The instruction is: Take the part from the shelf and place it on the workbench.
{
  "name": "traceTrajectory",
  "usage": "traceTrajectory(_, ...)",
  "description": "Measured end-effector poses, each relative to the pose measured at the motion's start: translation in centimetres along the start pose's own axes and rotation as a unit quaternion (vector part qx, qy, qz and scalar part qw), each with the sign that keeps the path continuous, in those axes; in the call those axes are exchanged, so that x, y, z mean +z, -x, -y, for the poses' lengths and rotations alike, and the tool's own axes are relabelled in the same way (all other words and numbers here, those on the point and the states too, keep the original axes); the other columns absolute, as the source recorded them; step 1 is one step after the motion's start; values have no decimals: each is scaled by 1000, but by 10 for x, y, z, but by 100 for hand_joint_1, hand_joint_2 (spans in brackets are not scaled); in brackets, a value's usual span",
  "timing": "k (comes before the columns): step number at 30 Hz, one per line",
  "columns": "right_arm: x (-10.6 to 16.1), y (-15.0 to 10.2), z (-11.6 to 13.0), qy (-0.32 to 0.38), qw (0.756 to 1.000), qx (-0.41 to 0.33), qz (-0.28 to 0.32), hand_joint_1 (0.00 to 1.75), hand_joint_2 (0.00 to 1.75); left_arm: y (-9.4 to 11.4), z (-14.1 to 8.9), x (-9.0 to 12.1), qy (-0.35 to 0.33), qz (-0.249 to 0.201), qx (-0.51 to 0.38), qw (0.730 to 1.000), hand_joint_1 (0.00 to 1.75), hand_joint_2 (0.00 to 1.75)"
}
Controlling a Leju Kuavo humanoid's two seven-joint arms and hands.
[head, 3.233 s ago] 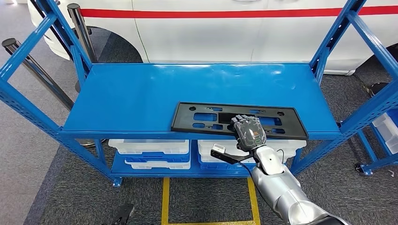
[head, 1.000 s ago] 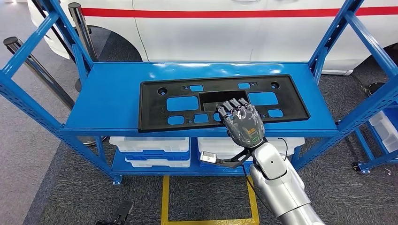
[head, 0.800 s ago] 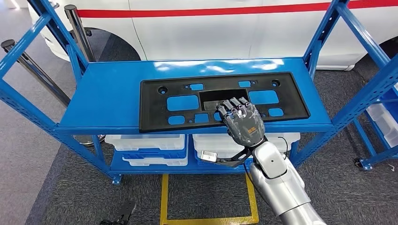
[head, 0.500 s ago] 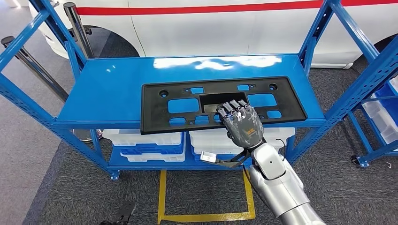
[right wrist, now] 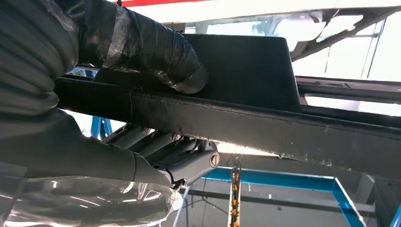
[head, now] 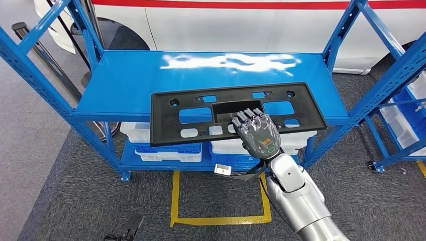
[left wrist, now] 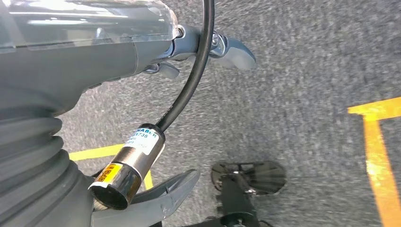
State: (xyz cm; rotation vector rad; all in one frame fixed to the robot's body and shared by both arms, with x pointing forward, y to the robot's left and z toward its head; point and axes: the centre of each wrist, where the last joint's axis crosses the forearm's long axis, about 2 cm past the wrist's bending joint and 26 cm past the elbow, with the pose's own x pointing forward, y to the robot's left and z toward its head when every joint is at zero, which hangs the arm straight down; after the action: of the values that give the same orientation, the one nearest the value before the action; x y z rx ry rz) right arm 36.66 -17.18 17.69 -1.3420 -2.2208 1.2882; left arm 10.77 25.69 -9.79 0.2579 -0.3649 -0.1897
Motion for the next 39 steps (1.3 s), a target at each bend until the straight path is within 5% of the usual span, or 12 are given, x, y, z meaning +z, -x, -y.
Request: traceTrajectory(39,-1,2,-3,-6,1000,-3,12,175,175,1,0,0,-1,-2,-2,1000,0,175)
